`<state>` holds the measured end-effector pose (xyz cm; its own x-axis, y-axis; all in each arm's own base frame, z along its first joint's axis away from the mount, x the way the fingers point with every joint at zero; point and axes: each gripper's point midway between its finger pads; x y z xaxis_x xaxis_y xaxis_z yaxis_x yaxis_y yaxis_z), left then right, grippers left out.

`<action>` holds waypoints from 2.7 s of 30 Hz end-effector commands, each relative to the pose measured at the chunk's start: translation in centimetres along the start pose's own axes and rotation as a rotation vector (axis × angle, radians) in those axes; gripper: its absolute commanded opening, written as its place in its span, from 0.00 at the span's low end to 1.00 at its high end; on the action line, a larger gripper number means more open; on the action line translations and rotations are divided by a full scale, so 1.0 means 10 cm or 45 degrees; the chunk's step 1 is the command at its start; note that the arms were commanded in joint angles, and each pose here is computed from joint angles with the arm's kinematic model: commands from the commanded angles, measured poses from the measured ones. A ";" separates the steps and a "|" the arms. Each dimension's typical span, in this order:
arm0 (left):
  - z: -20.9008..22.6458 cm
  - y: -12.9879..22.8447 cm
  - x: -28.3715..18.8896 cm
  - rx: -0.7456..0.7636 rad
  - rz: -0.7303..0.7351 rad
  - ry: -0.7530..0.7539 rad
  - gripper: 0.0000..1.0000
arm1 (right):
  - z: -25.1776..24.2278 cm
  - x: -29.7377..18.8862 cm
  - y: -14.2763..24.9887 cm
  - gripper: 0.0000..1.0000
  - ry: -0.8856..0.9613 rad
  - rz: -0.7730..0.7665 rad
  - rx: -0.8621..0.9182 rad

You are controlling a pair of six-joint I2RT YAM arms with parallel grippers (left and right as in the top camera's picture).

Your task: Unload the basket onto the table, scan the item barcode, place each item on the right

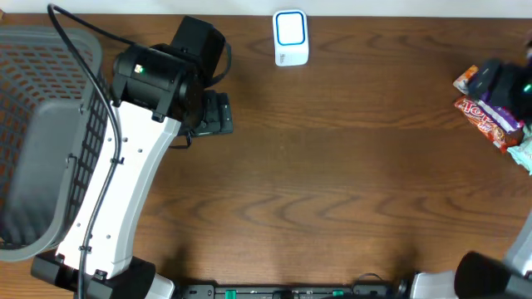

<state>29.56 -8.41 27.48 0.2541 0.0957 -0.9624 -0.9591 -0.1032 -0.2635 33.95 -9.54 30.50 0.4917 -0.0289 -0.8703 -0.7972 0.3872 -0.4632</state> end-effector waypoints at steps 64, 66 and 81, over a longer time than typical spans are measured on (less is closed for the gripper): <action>0.06 0.09 -0.02 0.001 0.045 -0.026 0.98 | 0.63 -0.01 2.29 0.99 -0.568 -0.123 -0.198; 0.06 0.09 -0.02 0.001 0.045 -0.026 0.98 | 0.76 -0.03 2.22 0.99 -0.668 -0.259 -0.333; 0.06 0.09 -0.02 0.001 0.045 -0.026 0.98 | 0.81 -0.04 2.08 0.99 -0.722 -0.860 -0.539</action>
<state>29.57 -8.42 27.49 0.2543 0.0952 -0.9624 -0.9591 -0.1033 -0.2636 19.89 6.63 23.08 0.8739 0.4066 -0.2664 -0.3348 0.1062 -0.9363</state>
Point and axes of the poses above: each gripper's point midway between its finger pads, its own x axis out along the fingers, its own z axis along the line the jaws close on, y = z × x, and after that the axes turned 2 degrees about x, right-handed
